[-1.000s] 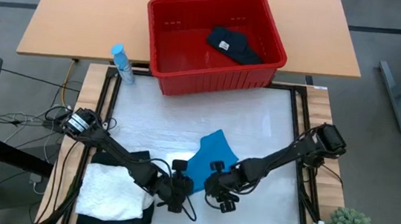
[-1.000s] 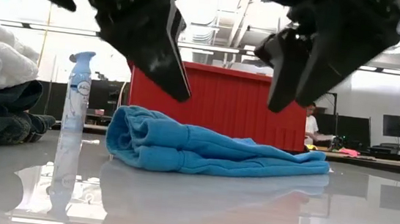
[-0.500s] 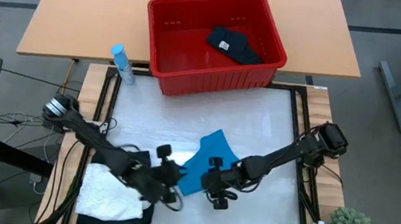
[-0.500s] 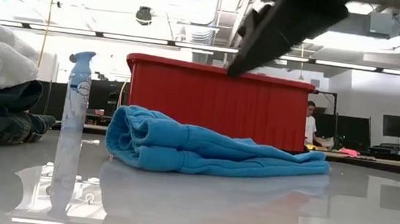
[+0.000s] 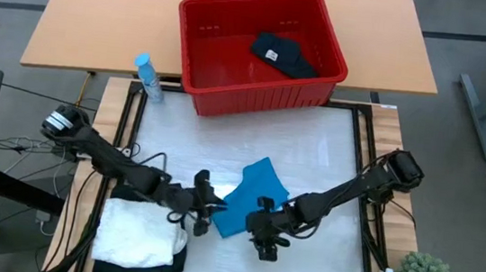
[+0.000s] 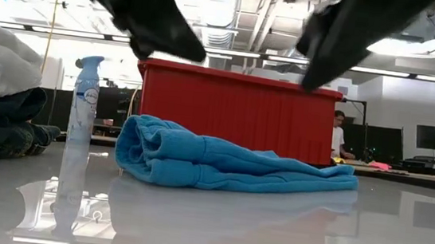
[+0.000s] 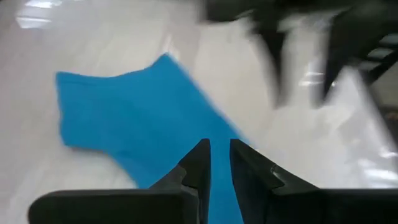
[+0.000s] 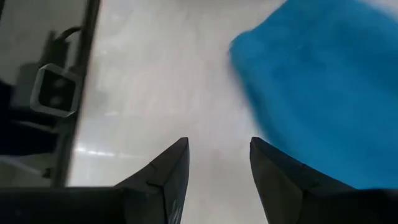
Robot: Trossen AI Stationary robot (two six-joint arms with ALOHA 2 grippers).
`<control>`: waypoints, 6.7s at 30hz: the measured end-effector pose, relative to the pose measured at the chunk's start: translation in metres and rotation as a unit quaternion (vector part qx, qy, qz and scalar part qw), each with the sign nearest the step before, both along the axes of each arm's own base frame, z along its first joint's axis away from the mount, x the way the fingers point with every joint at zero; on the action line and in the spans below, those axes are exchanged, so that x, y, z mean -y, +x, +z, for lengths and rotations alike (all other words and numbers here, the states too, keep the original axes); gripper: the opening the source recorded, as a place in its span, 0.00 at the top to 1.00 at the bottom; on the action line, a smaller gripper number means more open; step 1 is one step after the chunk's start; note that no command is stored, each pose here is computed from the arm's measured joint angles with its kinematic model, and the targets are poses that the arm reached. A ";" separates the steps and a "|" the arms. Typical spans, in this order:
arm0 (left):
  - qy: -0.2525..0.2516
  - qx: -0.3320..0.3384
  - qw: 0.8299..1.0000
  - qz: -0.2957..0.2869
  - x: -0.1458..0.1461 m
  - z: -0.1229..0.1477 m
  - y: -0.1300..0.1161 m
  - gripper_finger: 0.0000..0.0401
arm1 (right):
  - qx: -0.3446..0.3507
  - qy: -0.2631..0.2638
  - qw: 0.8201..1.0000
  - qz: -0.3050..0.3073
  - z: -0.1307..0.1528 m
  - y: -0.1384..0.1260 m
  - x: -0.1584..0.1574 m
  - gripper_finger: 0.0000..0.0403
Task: Fold Laundry from Bin
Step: Fold the blue shorts from the red bin
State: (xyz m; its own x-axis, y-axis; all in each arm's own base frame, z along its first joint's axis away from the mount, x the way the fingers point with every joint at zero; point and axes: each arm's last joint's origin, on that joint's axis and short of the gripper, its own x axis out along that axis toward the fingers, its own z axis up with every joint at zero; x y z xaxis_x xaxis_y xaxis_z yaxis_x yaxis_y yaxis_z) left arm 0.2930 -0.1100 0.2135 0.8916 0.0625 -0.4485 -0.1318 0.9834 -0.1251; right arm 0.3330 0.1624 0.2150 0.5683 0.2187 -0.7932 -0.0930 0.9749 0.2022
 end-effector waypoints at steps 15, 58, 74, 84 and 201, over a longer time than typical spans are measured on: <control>0.056 -0.079 0.989 -0.115 -0.077 -0.052 0.040 0.98 | -0.081 -0.005 0.997 0.005 -0.007 -0.049 -0.053 0.52; 0.091 -0.156 0.971 -0.158 -0.100 -0.089 0.045 1.00 | 0.008 -0.279 0.956 0.093 -0.053 0.041 -0.014 0.31; 0.085 -0.154 0.972 -0.153 -0.100 -0.089 0.045 1.00 | 0.025 -0.290 0.950 0.112 -0.069 0.047 -0.012 0.31; 0.082 -0.149 0.974 -0.147 -0.100 -0.089 0.045 1.00 | 0.021 -0.293 0.951 0.096 -0.085 0.051 -0.018 0.33; 0.072 -0.095 0.987 -0.112 -0.103 -0.048 0.041 1.00 | -0.125 0.076 0.897 -0.417 0.009 0.036 0.044 0.95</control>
State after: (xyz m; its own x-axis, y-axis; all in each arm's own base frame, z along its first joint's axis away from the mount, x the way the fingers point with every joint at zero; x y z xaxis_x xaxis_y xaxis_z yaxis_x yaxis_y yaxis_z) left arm 0.3335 -0.0071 0.1657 0.7914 -0.0506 -0.6092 0.0824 0.9963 0.0243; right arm 0.3689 0.1188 0.2238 0.3928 -0.0833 -0.9158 0.7227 0.6438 0.2514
